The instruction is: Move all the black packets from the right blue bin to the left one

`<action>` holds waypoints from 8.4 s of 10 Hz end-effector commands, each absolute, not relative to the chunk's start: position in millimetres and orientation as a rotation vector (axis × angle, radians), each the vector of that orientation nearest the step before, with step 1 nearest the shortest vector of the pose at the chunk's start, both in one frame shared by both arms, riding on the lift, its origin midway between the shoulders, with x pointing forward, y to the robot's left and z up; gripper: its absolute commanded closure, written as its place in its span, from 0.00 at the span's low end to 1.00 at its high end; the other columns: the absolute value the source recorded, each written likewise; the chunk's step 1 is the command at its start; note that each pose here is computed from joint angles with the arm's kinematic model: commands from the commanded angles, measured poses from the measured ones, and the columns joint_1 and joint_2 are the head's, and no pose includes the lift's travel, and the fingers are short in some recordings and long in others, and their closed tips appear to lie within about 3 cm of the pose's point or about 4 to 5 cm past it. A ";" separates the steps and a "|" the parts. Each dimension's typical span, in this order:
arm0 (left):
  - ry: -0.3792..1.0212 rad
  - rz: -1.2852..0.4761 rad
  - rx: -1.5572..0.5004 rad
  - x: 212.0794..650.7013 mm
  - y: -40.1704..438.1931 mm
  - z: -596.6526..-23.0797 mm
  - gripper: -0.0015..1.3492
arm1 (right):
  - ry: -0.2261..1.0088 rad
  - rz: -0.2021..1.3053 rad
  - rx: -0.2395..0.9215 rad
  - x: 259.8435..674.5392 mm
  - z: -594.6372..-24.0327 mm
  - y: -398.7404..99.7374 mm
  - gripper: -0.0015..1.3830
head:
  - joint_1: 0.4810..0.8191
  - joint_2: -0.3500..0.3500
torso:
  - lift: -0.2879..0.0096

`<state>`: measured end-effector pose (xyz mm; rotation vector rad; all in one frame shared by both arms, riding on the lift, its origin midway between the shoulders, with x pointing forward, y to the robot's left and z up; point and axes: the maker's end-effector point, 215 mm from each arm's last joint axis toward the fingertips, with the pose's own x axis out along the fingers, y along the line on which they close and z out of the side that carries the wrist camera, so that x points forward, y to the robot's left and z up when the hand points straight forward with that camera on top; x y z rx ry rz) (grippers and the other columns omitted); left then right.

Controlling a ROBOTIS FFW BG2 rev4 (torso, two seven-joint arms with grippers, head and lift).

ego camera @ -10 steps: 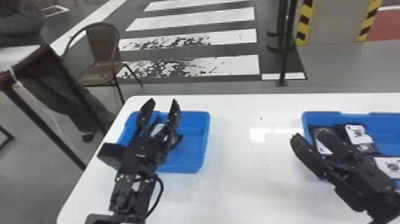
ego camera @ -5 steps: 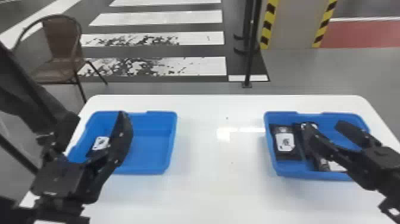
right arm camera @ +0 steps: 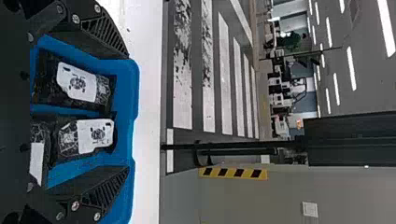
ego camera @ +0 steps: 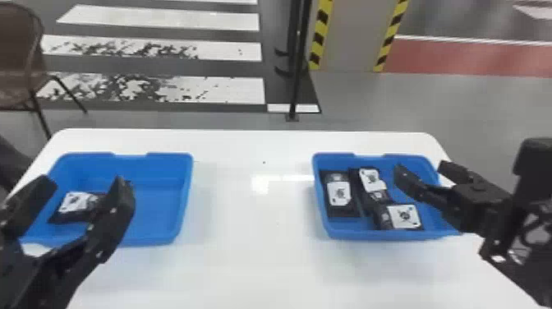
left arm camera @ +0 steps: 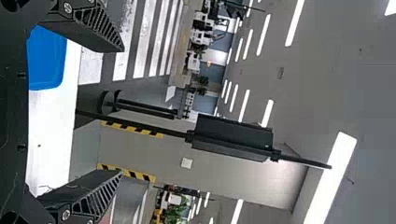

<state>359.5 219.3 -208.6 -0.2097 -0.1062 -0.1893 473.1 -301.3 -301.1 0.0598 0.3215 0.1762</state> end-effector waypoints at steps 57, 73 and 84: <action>0.145 -0.494 -0.471 401.4 149.6 -252.1 0.23 | 0.149 1.150 0.406 350.8 -283.5 79.3 0.78 | 0.63 0.97 | 0.50; -0.092 -0.380 -0.351 393.3 170.9 -174.4 0.91 | 0.010 0.999 0.448 427.3 -269.3 43.5 0.74 | 0.63 0.92 | 0.50; -0.166 -0.050 0.041 505.9 301.4 -298.0 0.26 | -0.039 0.746 0.480 443.7 -276.4 -72.8 0.11 | 0.63 0.89 | 0.50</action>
